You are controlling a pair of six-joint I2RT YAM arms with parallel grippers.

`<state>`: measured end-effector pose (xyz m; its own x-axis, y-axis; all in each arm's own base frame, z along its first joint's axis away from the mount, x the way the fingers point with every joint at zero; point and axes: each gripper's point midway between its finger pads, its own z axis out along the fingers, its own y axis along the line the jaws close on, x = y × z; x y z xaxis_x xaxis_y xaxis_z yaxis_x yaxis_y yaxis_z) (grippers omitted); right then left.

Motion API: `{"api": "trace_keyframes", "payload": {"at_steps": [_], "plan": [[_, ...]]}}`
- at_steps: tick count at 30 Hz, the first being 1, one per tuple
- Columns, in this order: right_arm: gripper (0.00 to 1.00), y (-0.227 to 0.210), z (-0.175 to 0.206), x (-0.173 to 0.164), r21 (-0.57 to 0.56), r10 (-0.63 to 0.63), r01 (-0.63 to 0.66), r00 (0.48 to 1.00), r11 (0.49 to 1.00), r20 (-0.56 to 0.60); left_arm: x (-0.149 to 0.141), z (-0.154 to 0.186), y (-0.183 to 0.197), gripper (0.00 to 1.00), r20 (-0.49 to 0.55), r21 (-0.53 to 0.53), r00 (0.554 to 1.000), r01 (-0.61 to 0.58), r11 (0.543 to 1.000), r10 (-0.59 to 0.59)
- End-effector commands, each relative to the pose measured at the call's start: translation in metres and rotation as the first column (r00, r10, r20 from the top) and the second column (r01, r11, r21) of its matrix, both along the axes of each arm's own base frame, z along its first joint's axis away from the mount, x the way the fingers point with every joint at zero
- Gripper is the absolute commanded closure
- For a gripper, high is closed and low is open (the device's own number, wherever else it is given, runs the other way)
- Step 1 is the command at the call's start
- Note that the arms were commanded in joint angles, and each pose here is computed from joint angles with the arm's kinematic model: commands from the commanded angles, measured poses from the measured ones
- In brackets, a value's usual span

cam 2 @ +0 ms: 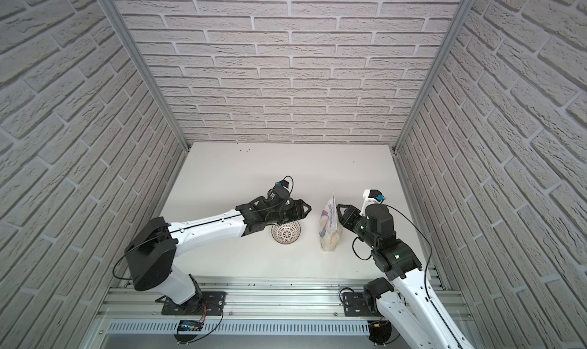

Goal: Pour the oats into the breakfast bowl
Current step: Open the oats bag at the center of the board.

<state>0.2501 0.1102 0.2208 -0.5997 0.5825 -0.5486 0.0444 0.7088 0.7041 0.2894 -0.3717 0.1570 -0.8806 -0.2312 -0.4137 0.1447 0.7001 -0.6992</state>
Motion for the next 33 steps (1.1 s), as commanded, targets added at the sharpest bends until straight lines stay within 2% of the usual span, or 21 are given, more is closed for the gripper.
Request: {"api": "trace_keyframes", "payload": {"at_steps": [1, 11, 17, 33], "plan": [[0.56, 0.014, 0.011, 0.003, 0.075, 0.074, -0.077, 0.996, 0.994, 0.047, 0.001, 0.013, -0.017, 0.34, 0.027, -0.044, 0.999, 0.038, 0.998, -0.037], [0.63, 0.013, 0.003, 0.0, 0.082, 0.079, -0.08, 0.997, 0.993, 0.02, -0.004, 0.005, -0.035, 0.35, 0.0, -0.048, 0.996, 0.084, 0.995, -0.085], [0.67, 0.005, -0.006, -0.006, 0.044, 0.055, -0.054, 0.998, 0.998, -0.005, -0.004, 0.002, -0.036, 0.35, -0.012, -0.039, 0.996, 0.086, 0.996, -0.087], [0.78, 0.005, -0.015, -0.008, 0.038, 0.061, -0.061, 0.998, 0.997, -0.02, -0.005, -0.003, -0.041, 0.35, -0.019, -0.015, 0.996, 0.091, 0.996, -0.091]]}}
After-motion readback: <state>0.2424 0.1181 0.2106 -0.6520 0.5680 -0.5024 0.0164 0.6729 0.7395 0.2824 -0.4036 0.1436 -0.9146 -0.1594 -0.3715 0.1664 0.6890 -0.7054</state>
